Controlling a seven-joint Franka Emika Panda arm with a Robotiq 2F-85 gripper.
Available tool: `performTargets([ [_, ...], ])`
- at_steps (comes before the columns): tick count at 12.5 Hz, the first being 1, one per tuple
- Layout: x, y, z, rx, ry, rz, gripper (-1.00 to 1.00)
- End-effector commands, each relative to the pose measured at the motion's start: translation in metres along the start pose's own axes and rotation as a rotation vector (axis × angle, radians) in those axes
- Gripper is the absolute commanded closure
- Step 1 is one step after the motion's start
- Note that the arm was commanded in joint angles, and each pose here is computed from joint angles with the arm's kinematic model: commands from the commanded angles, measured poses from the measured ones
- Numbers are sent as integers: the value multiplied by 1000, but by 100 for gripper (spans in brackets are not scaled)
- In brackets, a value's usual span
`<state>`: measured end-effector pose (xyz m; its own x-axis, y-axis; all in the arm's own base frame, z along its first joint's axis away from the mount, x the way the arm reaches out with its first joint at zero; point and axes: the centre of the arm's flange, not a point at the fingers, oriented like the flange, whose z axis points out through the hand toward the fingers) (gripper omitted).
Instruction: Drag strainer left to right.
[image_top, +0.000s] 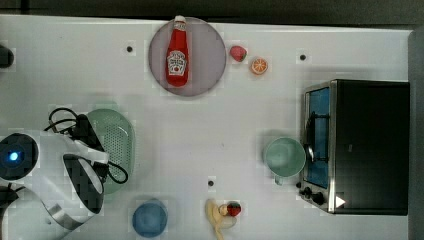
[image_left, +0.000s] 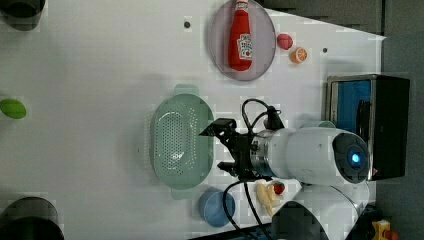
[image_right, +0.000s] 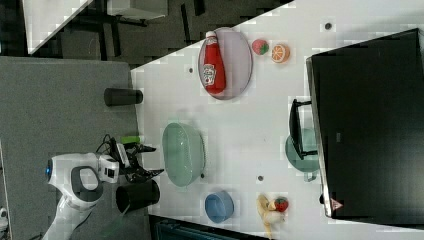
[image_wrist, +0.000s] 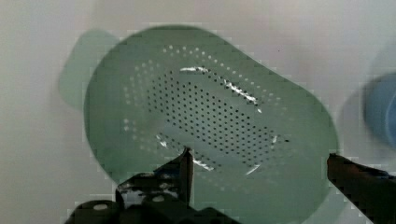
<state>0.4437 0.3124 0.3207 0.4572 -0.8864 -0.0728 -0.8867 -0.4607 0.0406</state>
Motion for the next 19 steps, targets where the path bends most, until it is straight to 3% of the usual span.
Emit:
performTargets([
  [1, 1, -13, 37, -8, -41, 254, -100],
  [5, 4, -21, 94, 0, -61, 363, -100],
  [12, 36, -23, 150, 13, -61, 398, -100],
  [19, 73, -16, 156, 2, -28, 449, -100],
])
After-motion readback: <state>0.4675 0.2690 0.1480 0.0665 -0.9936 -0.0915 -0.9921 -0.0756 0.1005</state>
